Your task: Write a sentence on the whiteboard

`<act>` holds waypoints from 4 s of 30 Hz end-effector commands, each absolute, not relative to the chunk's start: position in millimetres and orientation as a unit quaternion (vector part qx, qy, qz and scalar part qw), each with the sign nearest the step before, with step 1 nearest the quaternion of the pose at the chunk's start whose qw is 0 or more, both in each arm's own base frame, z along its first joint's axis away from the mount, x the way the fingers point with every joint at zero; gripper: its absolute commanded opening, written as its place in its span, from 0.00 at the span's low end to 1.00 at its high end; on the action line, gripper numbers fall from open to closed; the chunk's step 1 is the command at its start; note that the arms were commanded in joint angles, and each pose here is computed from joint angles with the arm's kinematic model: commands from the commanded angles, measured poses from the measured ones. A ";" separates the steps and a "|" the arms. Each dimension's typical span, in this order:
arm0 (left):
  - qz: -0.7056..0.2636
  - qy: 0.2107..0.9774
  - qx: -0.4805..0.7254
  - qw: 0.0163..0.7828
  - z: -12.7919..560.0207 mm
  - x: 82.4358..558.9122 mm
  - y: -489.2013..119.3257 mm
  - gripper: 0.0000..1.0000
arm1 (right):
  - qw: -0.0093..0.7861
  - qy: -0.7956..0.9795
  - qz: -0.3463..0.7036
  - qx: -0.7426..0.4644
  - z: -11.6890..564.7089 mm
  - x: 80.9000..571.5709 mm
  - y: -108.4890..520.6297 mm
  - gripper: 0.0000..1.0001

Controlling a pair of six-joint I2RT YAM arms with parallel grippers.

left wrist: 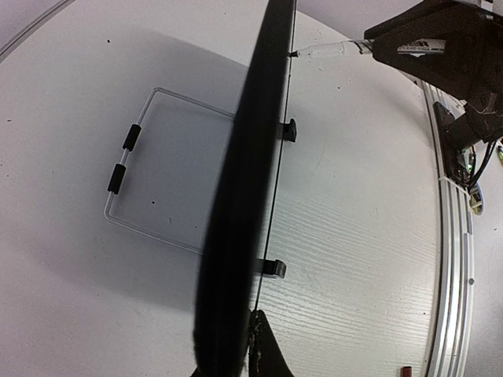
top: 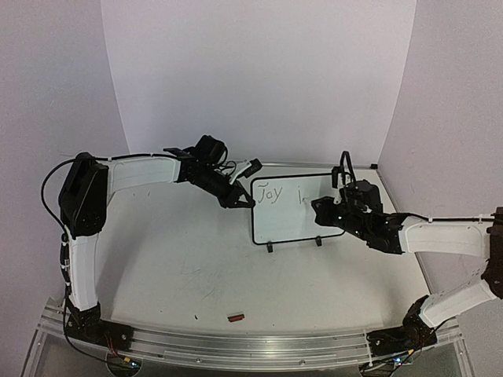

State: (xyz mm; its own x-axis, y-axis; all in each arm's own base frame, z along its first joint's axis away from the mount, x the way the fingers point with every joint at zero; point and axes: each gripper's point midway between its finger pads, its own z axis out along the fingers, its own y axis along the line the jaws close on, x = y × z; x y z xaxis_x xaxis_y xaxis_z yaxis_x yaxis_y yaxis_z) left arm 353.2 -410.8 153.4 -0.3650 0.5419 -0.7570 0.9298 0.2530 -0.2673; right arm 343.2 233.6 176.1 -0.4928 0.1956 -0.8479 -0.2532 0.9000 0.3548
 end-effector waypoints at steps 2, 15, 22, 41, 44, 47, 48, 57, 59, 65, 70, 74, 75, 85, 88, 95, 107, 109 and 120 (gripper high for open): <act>-0.318 0.759 0.493 0.281 149.2 361.6 -398.5 0.00 | 0.550 0.803 0.228 -0.003 219.6 355.3 231.8 0.00; -0.319 0.759 0.493 0.282 150.5 361.2 -398.6 0.00 | 0.570 0.792 0.216 0.019 229.8 354.0 218.1 0.00; -0.320 0.758 0.494 0.282 151.4 360.7 -398.7 0.00 | 0.557 0.803 0.210 0.025 213.2 352.5 215.9 0.00; -0.319 0.758 0.493 0.284 152.9 360.5 -397.8 0.00 | 0.524 0.828 0.198 0.028 174.1 346.0 212.5 0.00; -0.318 0.758 0.493 0.284 152.6 360.5 -397.7 0.00 | 0.518 0.832 0.197 0.030 167.0 344.1 211.3 0.00; -0.318 0.758 0.493 0.284 153.5 360.8 -397.4 0.00 | 0.515 0.834 0.194 0.032 162.8 342.9 209.4 0.00; -0.318 0.758 0.493 0.284 153.5 360.5 -397.6 0.00 | 0.515 0.835 0.193 0.032 162.1 342.8 208.6 0.00; -0.318 0.758 0.493 0.284 153.3 360.3 -397.4 0.00 | 0.523 0.830 0.190 0.034 170.0 343.7 206.8 0.00; -0.318 0.758 0.493 0.284 153.7 360.3 -397.5 0.00 | 0.525 0.828 0.196 0.032 173.7 342.5 207.7 0.00; -0.321 0.759 0.493 0.281 153.5 359.7 -398.0 0.00 | 0.528 0.816 0.236 -0.013 197.9 328.4 218.3 0.00; -0.325 0.759 0.493 0.275 153.3 357.4 -398.0 0.00 | 0.512 0.808 0.283 -0.071 217.6 306.3 232.4 0.00; -0.328 0.760 0.493 0.266 151.1 355.7 -398.7 0.00 | 0.496 0.805 0.311 -0.096 224.6 292.1 238.9 0.00; -0.328 0.761 0.494 0.263 150.1 355.6 -398.5 0.00 | 0.493 0.804 0.318 -0.100 226.3 289.7 240.5 0.00; -0.325 0.768 0.494 0.246 141.4 350.0 -393.8 0.00 | 0.482 0.792 0.358 -0.110 228.0 282.1 263.0 0.00; -0.325 0.767 0.495 0.246 139.5 348.8 -393.4 0.00 | 0.477 0.789 0.371 -0.112 222.7 280.9 275.7 0.00; -0.328 0.767 0.496 0.242 133.4 349.2 -394.8 0.00 | 0.469 0.787 0.380 -0.127 212.7 282.1 313.3 0.00; -0.323 0.768 0.496 0.246 133.8 350.3 -392.9 0.00 | 0.484 0.791 0.357 -0.116 182.4 296.8 346.9 0.00; -0.324 0.767 0.497 0.246 134.3 349.6 -393.6 0.00 | 0.485 0.794 0.348 -0.111 178.0 301.1 349.1 0.00; -0.325 0.766 0.497 0.246 135.5 349.3 -393.3 0.00 | 0.476 0.807 0.333 -0.101 155.8 316.4 364.1 0.00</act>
